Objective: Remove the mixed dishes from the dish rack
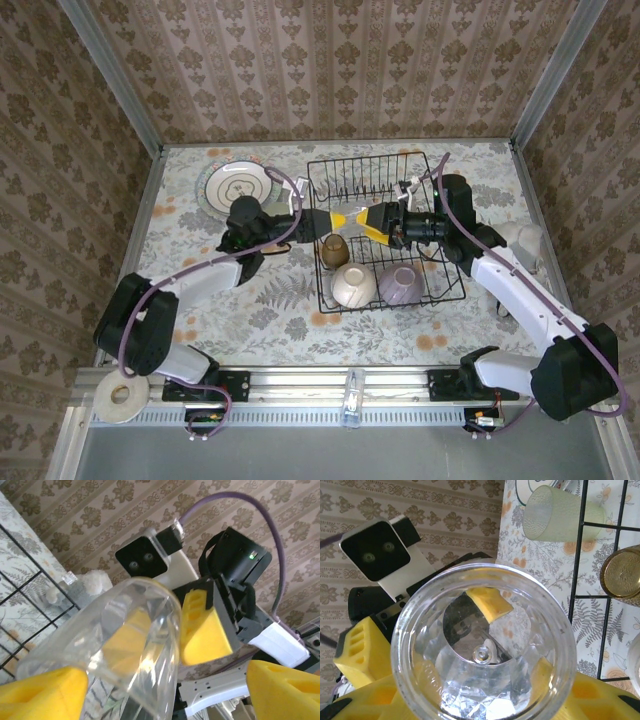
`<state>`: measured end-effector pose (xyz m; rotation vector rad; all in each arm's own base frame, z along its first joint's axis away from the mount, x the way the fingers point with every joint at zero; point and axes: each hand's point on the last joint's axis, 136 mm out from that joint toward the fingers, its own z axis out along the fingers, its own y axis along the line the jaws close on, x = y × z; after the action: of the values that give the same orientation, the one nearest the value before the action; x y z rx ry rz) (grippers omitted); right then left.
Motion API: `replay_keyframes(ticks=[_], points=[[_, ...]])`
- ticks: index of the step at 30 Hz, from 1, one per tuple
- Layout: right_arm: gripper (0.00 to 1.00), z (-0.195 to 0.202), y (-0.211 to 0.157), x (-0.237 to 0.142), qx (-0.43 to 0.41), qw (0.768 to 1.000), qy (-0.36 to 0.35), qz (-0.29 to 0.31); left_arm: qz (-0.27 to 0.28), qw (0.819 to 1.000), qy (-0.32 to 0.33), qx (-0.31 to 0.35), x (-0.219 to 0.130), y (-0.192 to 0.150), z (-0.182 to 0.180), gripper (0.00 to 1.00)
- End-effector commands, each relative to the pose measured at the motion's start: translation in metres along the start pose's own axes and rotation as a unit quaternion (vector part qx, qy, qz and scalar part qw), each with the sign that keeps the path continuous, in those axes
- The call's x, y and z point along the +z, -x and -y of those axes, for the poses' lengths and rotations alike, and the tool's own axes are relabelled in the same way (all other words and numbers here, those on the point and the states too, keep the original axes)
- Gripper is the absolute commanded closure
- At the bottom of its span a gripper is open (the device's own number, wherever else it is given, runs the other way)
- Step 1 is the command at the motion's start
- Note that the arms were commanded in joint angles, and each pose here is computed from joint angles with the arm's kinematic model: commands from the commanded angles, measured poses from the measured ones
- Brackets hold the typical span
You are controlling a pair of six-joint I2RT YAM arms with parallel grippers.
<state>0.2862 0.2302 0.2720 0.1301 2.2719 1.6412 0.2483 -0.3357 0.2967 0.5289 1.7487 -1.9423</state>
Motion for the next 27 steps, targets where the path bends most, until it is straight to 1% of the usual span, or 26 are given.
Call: replay_keyframes(ticks=[1, 6, 10, 11, 12, 14, 16, 17, 20, 22, 23, 25, 27], points=[[0.72, -0.011, -0.003, -0.004, -0.015, 1.0, 0.024, -0.006, 0.015, 0.998, -0.049, 0.033, 0.004, 0.016, 0.035, 0.21], [0.72, -0.008, -0.004, -0.003, -0.013, 1.0, 0.025, -0.006, 0.023, 0.998, -0.052, 0.024, 0.007, 0.021, 0.038, 0.34], [0.72, -0.01, -0.004, -0.002, -0.014, 0.999, 0.03, -0.007, 0.025, 0.998, -0.051, 0.011, 0.01, 0.021, 0.036, 0.51], [0.73, -0.01, -0.004, -0.002, -0.015, 0.999, 0.032, -0.008, 0.025, 0.998, -0.051, 0.006, 0.01, 0.022, 0.034, 0.56], [0.72, -0.011, -0.004, -0.002, -0.016, 0.999, 0.034, -0.008, 0.026, 0.998, -0.051, 0.001, 0.012, 0.022, 0.032, 0.64], [0.73, -0.013, -0.004, -0.003, -0.017, 0.999, 0.035, -0.007, 0.026, 0.998, -0.053, -0.003, 0.013, 0.022, 0.031, 0.77], [0.73, -0.013, -0.004, -0.003, -0.018, 0.999, 0.036, -0.007, 0.026, 0.998, -0.053, -0.01, 0.015, 0.022, 0.029, 0.95], [0.73, -0.013, -0.005, -0.003, -0.017, 0.999, 0.037, -0.008, 0.026, 0.998, -0.053, -0.012, 0.016, 0.021, 0.028, 1.0], [0.72, -0.016, -0.005, -0.004, -0.021, 0.999, 0.04, -0.007, 0.027, 0.998, -0.052, -0.011, 0.016, 0.021, 0.028, 1.0], [0.69, -0.016, -0.005, -0.005, -0.024, 0.999, 0.04, -0.006, 0.028, 0.998, -0.049, -0.01, 0.016, 0.021, 0.027, 1.0], [0.65, -0.016, -0.005, -0.005, -0.025, 0.999, 0.04, -0.005, 0.027, 0.998, -0.047, -0.009, 0.015, 0.02, 0.026, 1.0], [0.54, -0.018, -0.006, -0.006, -0.029, 0.999, 0.042, -0.002, 0.026, 0.999, -0.042, -0.006, 0.015, 0.019, 0.026, 1.0], [0.34, -0.023, -0.005, -0.008, -0.039, 0.998, 0.049, 0.003, 0.025, 0.999, -0.035, -0.003, 0.014, 0.018, 0.025, 1.0]])
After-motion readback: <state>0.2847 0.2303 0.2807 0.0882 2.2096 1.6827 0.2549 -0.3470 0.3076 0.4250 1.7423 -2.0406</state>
